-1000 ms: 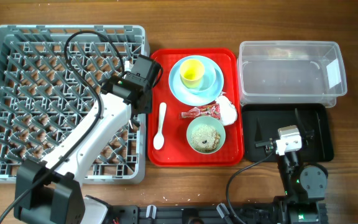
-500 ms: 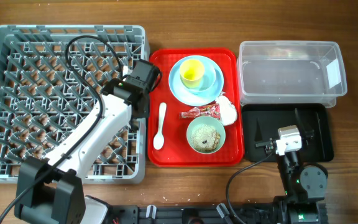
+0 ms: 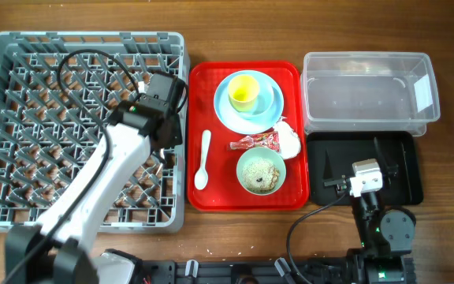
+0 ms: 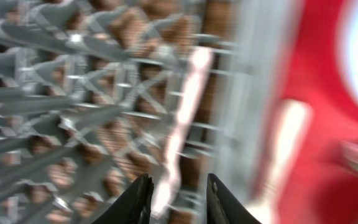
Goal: Sort waste into correct bins and load items into the dishwasher rack
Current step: 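Reach the left gripper back to the white spoon on the tray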
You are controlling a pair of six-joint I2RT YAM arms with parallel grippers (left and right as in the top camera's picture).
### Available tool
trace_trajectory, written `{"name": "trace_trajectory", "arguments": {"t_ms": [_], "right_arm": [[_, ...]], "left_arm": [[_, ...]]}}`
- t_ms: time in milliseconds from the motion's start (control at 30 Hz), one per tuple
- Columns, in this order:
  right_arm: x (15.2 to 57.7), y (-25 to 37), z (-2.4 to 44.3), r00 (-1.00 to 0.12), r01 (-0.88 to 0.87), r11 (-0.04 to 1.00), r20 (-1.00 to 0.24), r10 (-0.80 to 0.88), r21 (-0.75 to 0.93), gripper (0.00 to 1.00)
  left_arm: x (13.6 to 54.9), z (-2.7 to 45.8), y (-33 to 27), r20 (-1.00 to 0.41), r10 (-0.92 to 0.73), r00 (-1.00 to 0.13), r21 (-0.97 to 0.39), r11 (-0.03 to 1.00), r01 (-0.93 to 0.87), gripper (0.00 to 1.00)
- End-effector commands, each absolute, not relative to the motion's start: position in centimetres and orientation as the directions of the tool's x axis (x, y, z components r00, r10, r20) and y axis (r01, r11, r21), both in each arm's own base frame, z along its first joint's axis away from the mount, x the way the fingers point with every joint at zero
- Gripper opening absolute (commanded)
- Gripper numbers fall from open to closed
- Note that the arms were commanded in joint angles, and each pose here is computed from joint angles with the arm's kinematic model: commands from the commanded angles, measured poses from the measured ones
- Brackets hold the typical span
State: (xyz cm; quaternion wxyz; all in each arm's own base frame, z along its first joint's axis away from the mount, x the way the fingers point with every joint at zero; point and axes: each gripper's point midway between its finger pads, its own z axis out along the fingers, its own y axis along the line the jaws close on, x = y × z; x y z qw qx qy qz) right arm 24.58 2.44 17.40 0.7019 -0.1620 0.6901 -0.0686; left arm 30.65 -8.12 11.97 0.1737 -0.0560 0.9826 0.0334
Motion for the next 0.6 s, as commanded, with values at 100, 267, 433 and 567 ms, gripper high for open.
{"name": "trace_trajectory", "arguments": {"t_ms": [100, 267, 433, 567], "right_arm": [[24.5, 2.7, 17.6, 0.054, -0.137, 0.933, -0.942, -0.33, -0.334, 1.0], [24.5, 2.7, 17.6, 0.054, -0.137, 0.933, -0.943, -0.329, -0.334, 1.0], [24.5, 2.7, 17.6, 0.054, -0.137, 0.933, -0.942, -0.33, -0.334, 1.0], [24.5, 2.7, 17.6, 0.054, -0.137, 0.933, -0.943, -0.33, -0.334, 1.0]], "left_arm": [[27.8, 14.2, -14.6, -0.325, -0.058, -0.944, -0.183, 0.983, 0.002, 0.29], [26.0, 11.9, -17.9, -0.273, 0.013, -0.962, -0.133, 0.99, 0.051, 0.32], [26.5, 9.0, -17.9, -0.287, 0.033, -0.957, 0.031, 0.999, 0.025, 0.37], [27.0, 6.6, -18.2, -0.257, 0.047, -0.965, 0.077, 0.997, 0.028, 0.38]]}}
